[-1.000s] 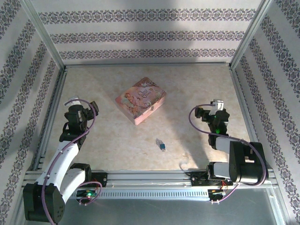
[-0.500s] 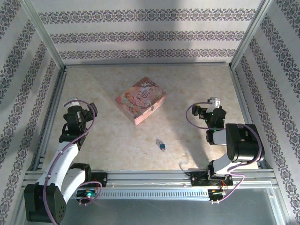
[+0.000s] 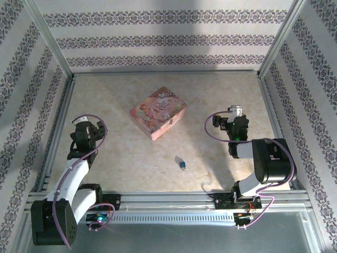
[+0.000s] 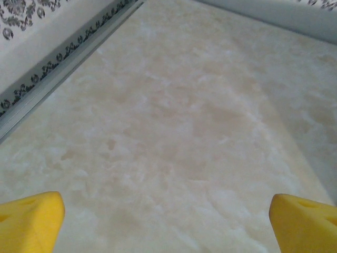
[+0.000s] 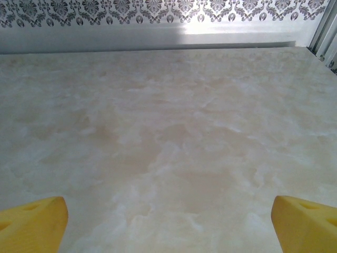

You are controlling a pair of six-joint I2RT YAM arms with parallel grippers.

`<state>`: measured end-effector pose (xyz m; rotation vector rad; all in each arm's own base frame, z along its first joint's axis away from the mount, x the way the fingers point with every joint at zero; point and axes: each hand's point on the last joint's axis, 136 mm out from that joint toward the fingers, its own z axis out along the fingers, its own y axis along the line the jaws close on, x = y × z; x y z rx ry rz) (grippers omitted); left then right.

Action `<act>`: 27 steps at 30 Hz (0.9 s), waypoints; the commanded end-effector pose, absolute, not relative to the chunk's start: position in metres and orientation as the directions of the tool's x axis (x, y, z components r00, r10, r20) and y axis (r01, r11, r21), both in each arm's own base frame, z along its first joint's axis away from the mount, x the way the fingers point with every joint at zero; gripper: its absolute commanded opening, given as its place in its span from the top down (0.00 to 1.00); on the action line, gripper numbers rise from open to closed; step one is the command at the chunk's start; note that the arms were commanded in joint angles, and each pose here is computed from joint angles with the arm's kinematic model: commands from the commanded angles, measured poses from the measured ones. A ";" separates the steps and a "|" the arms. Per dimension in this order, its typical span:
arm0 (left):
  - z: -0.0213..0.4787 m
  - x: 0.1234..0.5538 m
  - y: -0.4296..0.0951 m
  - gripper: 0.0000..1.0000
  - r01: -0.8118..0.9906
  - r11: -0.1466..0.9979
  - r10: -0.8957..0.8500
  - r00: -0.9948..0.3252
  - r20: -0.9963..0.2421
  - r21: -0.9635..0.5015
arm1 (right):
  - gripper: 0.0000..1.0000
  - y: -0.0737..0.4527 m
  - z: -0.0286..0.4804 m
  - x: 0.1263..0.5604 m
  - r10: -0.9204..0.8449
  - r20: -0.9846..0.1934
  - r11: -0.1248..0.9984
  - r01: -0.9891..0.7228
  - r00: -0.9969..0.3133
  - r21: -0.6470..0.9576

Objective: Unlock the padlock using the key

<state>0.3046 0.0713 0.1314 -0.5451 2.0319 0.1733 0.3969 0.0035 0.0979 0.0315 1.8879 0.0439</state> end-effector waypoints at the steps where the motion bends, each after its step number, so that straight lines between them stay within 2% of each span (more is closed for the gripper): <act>1: 0.131 0.310 0.078 0.01 -0.438 0.896 -0.265 -0.401 -0.877 -0.070 | 0.02 0.001 0.106 0.399 0.031 -0.956 1.000 0.013 -0.291 0.028; 27: 0.110 0.386 0.049 0.01 -0.171 0.977 -0.171 -0.262 -0.950 -0.129 | 0.02 0.001 0.106 0.399 0.027 -0.957 1.000 0.015 -0.289 0.024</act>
